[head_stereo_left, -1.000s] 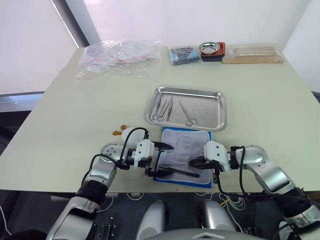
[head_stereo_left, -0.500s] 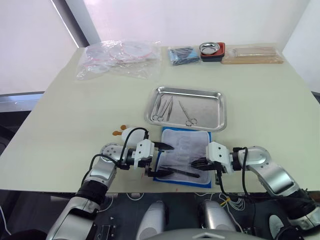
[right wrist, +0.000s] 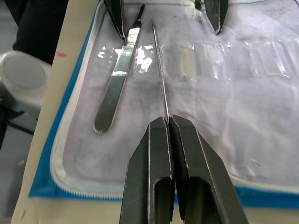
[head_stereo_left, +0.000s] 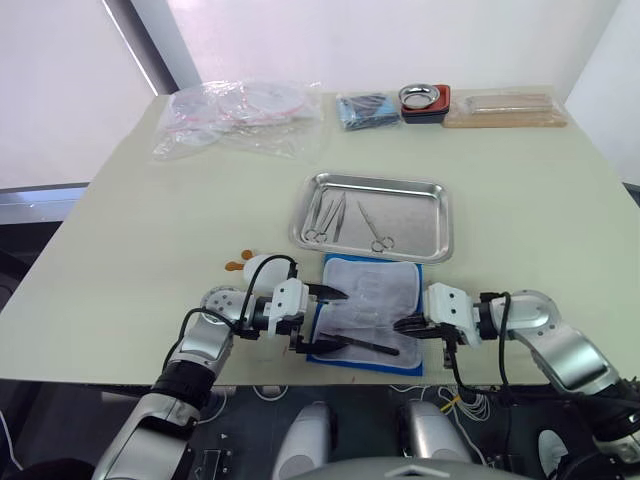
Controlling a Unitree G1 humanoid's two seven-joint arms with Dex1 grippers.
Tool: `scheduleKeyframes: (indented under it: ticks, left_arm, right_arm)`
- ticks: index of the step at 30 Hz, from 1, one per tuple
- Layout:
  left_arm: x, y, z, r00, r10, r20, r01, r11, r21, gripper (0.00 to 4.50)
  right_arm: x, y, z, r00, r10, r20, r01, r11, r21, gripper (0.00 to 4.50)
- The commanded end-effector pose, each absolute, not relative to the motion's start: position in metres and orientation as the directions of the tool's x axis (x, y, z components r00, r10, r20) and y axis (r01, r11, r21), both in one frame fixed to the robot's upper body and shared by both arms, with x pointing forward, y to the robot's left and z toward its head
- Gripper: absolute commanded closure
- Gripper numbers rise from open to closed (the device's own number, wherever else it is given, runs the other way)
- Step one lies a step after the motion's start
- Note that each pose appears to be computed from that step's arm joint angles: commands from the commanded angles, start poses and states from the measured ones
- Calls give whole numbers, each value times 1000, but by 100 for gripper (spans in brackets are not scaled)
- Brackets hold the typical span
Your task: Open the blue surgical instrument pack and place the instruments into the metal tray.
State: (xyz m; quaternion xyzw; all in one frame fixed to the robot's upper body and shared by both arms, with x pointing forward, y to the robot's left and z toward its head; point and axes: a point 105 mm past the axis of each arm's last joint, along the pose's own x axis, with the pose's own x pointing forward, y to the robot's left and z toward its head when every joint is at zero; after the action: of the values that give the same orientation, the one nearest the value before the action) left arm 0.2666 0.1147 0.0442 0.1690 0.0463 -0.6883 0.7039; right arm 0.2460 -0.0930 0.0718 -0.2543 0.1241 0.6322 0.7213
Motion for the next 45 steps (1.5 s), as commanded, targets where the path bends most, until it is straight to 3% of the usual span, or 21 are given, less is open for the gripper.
scheduleKeyframes:
  ticks: [1, 45]
  left_arm:
    - [253, 141, -2, 55, -886, -460, 998, 54, 15, 0]
    - [255, 135, -4, 53, -892, -449, 999, 52, 15, 0]
  right_arm:
    - [248, -95, 90, 208, 855, -475, -954, 69, -293, 445]
    - [249, -178, 126, 290, 780, -554, -921, 70, -384, 445]
